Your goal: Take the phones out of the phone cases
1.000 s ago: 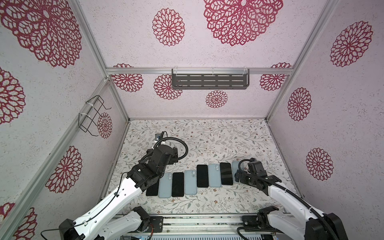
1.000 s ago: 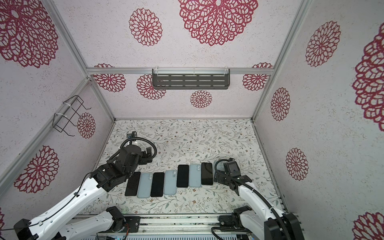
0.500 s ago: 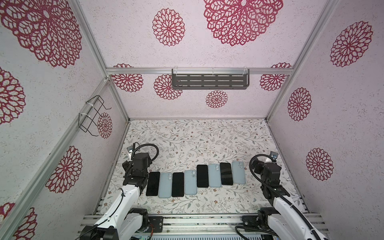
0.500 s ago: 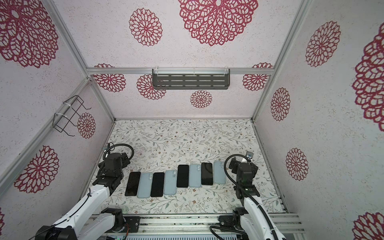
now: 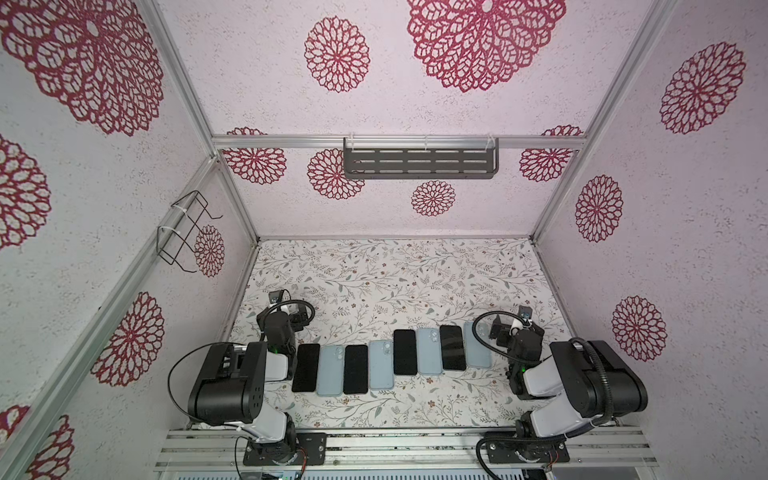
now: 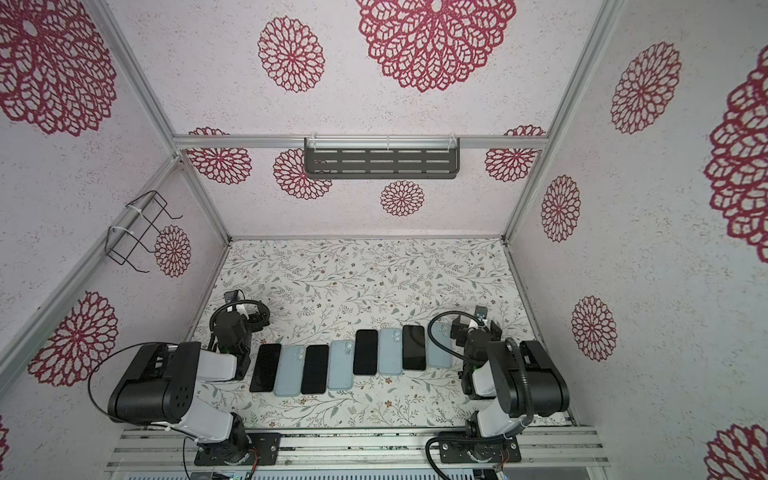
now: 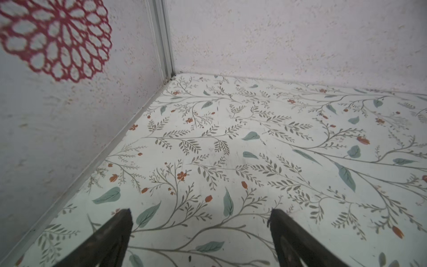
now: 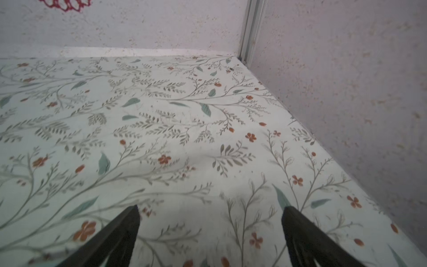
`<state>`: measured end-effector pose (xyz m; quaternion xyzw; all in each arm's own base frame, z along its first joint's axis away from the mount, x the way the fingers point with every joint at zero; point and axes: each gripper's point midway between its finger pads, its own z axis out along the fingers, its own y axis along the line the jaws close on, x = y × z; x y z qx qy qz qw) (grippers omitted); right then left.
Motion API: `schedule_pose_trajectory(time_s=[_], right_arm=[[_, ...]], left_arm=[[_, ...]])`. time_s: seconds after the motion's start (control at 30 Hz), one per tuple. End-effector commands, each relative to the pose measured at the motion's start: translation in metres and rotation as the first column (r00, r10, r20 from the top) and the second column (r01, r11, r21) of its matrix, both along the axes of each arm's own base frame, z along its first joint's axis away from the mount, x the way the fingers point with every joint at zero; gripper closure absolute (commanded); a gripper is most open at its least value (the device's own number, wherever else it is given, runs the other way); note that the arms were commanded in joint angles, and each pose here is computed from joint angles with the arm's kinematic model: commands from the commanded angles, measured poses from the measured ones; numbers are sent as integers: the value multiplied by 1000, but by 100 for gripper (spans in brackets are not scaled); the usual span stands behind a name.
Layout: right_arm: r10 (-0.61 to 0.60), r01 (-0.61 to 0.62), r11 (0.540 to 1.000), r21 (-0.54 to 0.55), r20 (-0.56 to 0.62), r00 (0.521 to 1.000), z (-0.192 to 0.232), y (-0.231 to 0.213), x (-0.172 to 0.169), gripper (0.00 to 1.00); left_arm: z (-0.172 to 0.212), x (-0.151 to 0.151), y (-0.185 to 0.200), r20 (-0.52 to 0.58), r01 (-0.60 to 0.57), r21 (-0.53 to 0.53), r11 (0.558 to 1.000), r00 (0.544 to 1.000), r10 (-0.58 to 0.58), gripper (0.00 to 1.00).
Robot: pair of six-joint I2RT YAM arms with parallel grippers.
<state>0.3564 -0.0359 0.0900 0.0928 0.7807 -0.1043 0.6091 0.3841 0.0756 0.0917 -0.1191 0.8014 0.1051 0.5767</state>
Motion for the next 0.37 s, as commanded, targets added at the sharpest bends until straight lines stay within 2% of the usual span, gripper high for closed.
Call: schedule_pose_trajectory(time_s=[0.0,0.1,0.33], right_arm=[[-34,34,999,4,79,996,26,-5,13,1],[-84,84,996,3,87,993,28,-11,9,1],[-84,84,996,3,88,993,28,-11,9,1]], left_arm=[[30,21,6,103,38,-42,998,994,-34,3],[28,19,6,80,36,-52,998,996,-32,3],[29,19,5,94,46,-45,998,995,-42,3]])
